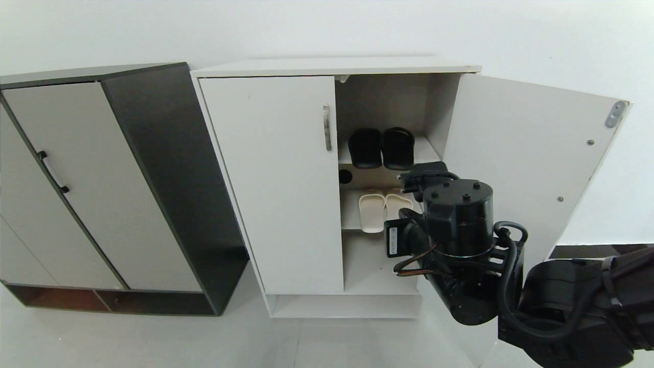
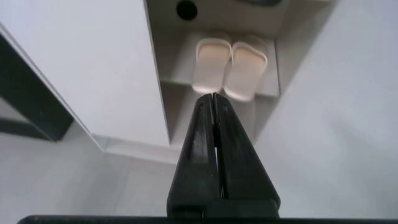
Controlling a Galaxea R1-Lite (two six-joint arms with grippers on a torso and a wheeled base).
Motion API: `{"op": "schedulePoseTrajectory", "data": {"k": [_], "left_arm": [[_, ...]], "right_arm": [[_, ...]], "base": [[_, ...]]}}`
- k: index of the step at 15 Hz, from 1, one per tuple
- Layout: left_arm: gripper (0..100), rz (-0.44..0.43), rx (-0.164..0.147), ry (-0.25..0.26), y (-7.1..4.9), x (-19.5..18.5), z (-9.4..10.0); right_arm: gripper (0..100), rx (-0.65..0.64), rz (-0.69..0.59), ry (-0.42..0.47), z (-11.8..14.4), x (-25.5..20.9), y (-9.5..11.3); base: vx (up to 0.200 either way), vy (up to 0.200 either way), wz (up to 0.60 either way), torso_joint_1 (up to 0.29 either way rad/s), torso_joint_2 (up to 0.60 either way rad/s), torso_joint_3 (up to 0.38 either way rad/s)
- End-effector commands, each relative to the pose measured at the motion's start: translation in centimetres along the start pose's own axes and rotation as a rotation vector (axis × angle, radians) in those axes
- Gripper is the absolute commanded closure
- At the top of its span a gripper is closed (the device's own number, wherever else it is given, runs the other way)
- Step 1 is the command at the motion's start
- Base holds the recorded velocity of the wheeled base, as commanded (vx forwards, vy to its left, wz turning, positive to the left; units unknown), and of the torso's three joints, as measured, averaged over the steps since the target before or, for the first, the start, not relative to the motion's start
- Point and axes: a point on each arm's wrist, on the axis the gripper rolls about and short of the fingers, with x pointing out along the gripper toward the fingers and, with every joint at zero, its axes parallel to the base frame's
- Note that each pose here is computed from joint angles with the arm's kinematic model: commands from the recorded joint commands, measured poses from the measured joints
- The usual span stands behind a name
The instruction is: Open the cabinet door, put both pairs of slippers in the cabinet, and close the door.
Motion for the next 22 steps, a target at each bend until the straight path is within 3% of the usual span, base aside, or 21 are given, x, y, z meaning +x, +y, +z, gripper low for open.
{"op": "schedulePoseTrajectory", "data": {"k": [1, 13, 22], "left_arm": [[100, 0.0, 0.0, 0.001, 0.0, 0.01, 0.01], [100, 0.0, -0.002, 0.001, 0.0, 0.01, 0.01], [100, 0.0, -0.002, 0.001, 0.0, 0.01, 0.01]], "right_arm": [[100, -0.005, -0.002, 0.006, -0.38, 0.2, 0.06], [100, -0.02, -0.003, 0.014, -0.91, 0.43, 0.19], [100, -0.023, -0.002, 0.017, -1.04, 0.41, 0.22]], "base": [[0.0, 0.0, 0.0, 0.0, 0.0, 0.0], [0.0, 0.0, 0.0, 0.0, -0.01, -0.003], [0.0, 0.0, 0.0, 0.054, -0.39, -0.34]]}}
